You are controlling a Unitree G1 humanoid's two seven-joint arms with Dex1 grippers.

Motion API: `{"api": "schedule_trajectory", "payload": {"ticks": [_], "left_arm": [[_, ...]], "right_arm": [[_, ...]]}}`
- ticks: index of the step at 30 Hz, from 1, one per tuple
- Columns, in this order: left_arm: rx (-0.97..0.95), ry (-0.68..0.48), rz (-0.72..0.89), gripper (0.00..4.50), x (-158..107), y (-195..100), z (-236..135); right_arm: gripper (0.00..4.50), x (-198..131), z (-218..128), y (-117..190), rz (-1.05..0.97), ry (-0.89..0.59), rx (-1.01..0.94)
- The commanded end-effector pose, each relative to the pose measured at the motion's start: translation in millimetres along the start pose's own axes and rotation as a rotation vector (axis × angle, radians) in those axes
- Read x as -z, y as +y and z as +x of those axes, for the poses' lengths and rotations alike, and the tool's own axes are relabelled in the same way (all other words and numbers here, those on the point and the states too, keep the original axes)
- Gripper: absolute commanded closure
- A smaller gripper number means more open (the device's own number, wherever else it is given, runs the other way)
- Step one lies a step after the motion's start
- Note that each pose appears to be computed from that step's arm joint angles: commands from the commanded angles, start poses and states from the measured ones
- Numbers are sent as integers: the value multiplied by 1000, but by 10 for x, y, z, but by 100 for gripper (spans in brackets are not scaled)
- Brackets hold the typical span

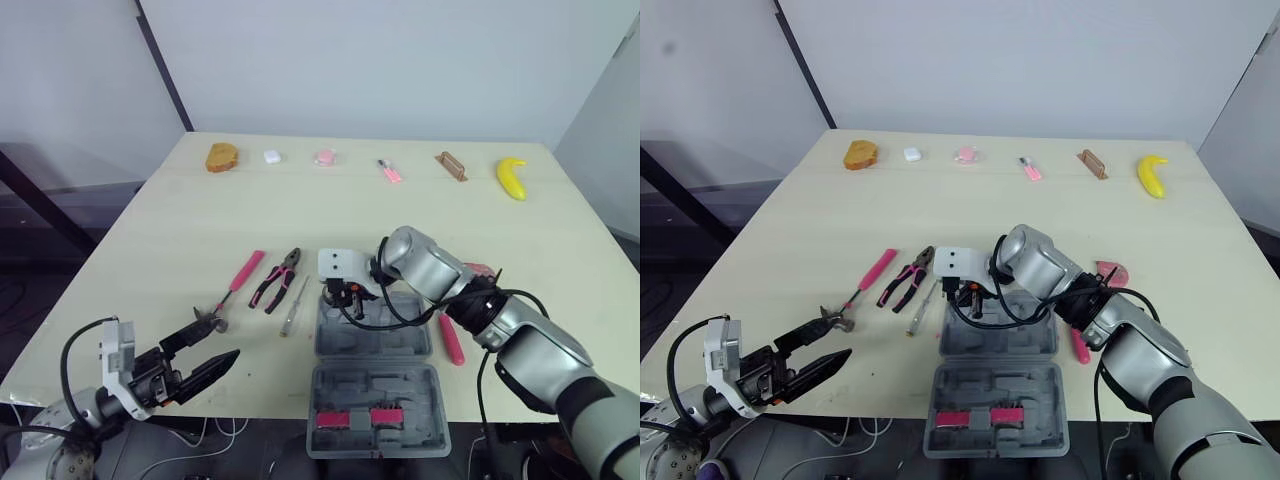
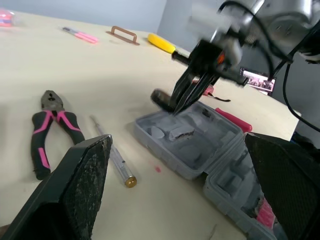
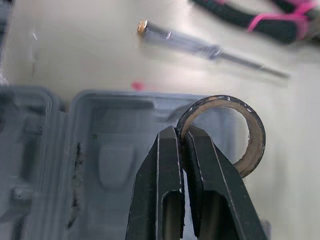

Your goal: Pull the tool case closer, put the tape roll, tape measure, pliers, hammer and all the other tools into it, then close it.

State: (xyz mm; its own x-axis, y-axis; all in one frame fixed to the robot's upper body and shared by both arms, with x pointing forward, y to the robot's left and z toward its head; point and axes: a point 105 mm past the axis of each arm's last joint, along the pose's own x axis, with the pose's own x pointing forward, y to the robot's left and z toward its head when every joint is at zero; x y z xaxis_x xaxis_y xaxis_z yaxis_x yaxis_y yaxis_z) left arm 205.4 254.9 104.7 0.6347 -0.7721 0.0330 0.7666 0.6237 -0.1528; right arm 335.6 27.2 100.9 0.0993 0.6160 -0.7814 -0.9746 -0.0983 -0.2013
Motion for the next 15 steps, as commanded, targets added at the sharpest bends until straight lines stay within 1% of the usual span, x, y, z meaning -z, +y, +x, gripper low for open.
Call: {"api": "schedule_trajectory", "payload": {"ticks": [1,4,11,15], "left_arm": [[-20,-13,46,0,-46,14,-47],[-24,-16,47,0,-42,5,-52],[-28,-12,47,0,-25,-3,-84],[-25,-11,48,0,-17,2,-74]], "right_arm": [[445,-162,32,-42,-21,-51,3],[445,-150,79,-57,-32,-36,7],[445,-186,205,7,-10,-54,-25],[445,-143,233,24,-2,-44,-31]]}}
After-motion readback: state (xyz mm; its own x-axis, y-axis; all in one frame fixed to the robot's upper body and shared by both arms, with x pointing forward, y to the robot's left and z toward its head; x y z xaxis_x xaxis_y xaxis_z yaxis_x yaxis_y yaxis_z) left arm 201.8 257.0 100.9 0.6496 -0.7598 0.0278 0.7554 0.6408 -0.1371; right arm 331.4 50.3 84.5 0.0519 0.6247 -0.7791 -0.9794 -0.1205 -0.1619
